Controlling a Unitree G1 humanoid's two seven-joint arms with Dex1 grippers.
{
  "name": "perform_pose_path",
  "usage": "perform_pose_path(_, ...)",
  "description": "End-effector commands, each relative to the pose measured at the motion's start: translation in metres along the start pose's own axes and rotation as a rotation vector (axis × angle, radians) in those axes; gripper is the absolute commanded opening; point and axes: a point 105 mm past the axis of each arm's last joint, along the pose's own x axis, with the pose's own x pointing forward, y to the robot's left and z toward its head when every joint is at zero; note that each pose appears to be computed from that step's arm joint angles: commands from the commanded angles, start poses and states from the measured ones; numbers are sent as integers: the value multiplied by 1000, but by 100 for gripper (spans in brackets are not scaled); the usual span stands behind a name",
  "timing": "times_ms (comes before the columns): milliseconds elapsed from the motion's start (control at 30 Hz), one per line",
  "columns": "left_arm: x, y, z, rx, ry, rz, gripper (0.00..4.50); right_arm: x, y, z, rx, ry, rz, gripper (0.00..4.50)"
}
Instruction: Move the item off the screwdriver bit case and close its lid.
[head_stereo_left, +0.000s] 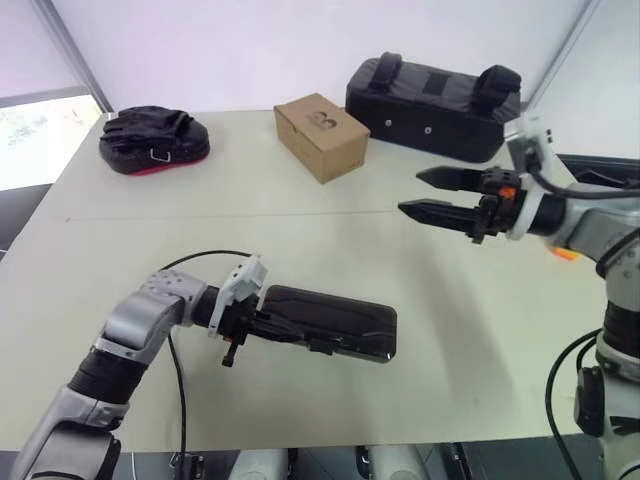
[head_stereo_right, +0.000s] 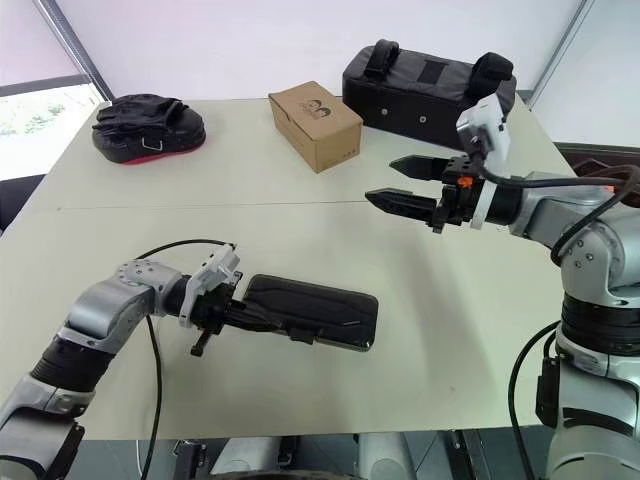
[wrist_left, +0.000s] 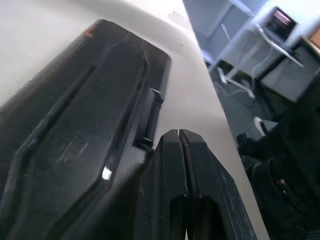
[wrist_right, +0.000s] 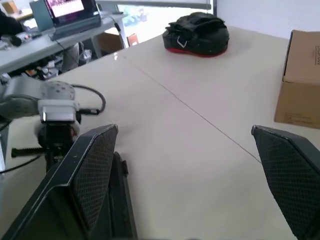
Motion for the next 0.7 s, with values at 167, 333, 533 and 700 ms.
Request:
perform_pose_path(167, -28, 37, 73, 124, -187, 163, 0, 22, 73, -26, -152, 177, 308, 219)
perform_pose_path(333, -21, 63, 70, 190, -89, 178, 0, 27, 100, -57, -216, 293, 414, 4)
perform_pose_path(533, 18, 85, 47, 228, 56, 110, 0, 45, 126, -87, -219, 324, 456, 4)
perform_pose_path(700, 53, 92, 39, 230, 95, 50, 0, 60, 139, -102, -306, 368, 448, 4)
